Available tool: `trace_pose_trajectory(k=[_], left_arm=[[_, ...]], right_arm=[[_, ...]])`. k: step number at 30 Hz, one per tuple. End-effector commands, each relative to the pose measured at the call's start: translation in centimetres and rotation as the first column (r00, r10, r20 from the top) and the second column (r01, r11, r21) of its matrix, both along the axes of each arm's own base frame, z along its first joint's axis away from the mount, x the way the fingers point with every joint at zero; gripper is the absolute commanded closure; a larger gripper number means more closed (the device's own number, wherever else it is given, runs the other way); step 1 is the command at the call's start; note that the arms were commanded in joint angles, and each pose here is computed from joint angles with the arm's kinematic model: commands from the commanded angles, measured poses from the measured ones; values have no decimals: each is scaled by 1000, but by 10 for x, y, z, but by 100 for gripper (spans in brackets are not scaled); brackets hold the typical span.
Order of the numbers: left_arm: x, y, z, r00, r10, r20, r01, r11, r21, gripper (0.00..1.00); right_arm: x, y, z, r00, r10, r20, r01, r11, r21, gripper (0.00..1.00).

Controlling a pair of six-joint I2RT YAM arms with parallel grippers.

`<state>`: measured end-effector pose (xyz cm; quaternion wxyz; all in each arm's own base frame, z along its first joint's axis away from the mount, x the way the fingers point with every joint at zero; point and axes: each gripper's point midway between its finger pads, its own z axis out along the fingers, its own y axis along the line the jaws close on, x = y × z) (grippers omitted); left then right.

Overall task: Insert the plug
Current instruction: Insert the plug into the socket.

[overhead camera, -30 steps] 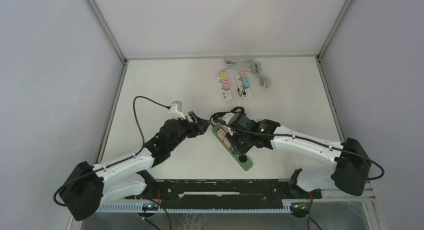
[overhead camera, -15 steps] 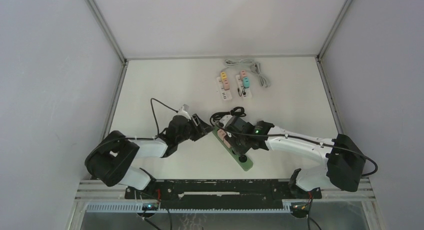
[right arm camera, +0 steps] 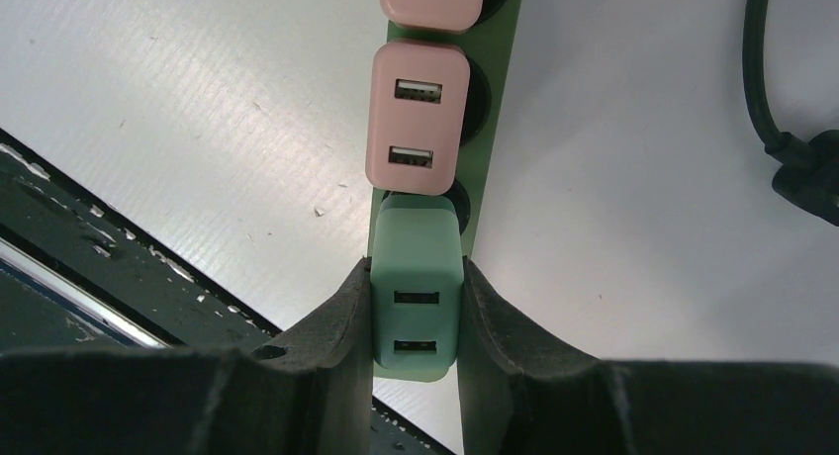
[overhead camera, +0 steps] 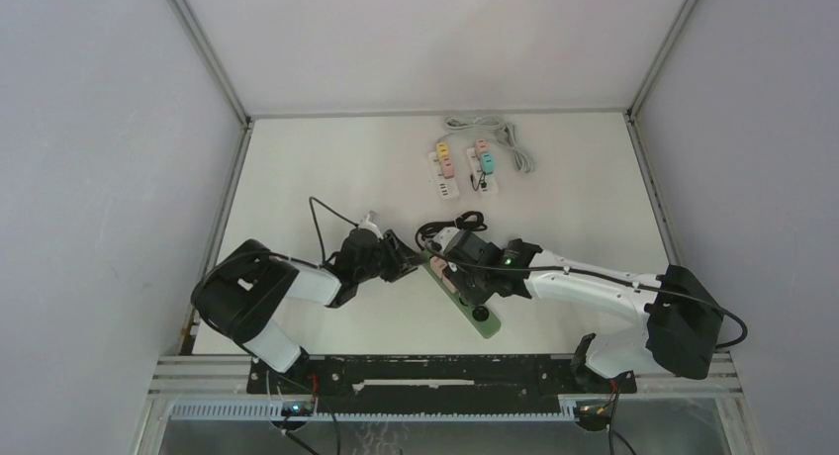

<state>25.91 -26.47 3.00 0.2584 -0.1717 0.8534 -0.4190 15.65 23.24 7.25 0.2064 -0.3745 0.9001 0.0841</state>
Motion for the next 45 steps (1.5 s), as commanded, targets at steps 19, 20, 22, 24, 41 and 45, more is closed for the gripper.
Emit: trace_pose_trajectory(k=[19, 20, 22, 24, 41, 45], left_arm=[[13, -19, 13, 1000, -22, 7, 22, 995, -95, 59], [13, -20, 13, 1000, -24, 5, 24, 995, -97, 59], [12, -20, 12, 1000, -25, 2, 25, 995, -97, 59], [12, -20, 12, 1000, -27, 1, 27, 995, -96, 60], [12, -20, 9, 1000, -25, -2, 25, 996, -90, 62], [14, -19, 9, 1000, -25, 3, 25, 996, -80, 62]], right_arm=[[-1, 5, -10, 1000, -7, -7, 7, 1000, -22, 100], [-2, 2, -11, 1000, -15, -7, 15, 999, -36, 100], [-2, 0, -12, 1000, -23, -11, 22, 999, -46, 100], [-4, 2, -15, 1000, -19, -24, 18, 999, -50, 100], [-25, 2, -41, 996, -34, -83, 22, 989, -146, 100], [-26, -4, -42, 990, -86, -113, 72, 990, -121, 100]])
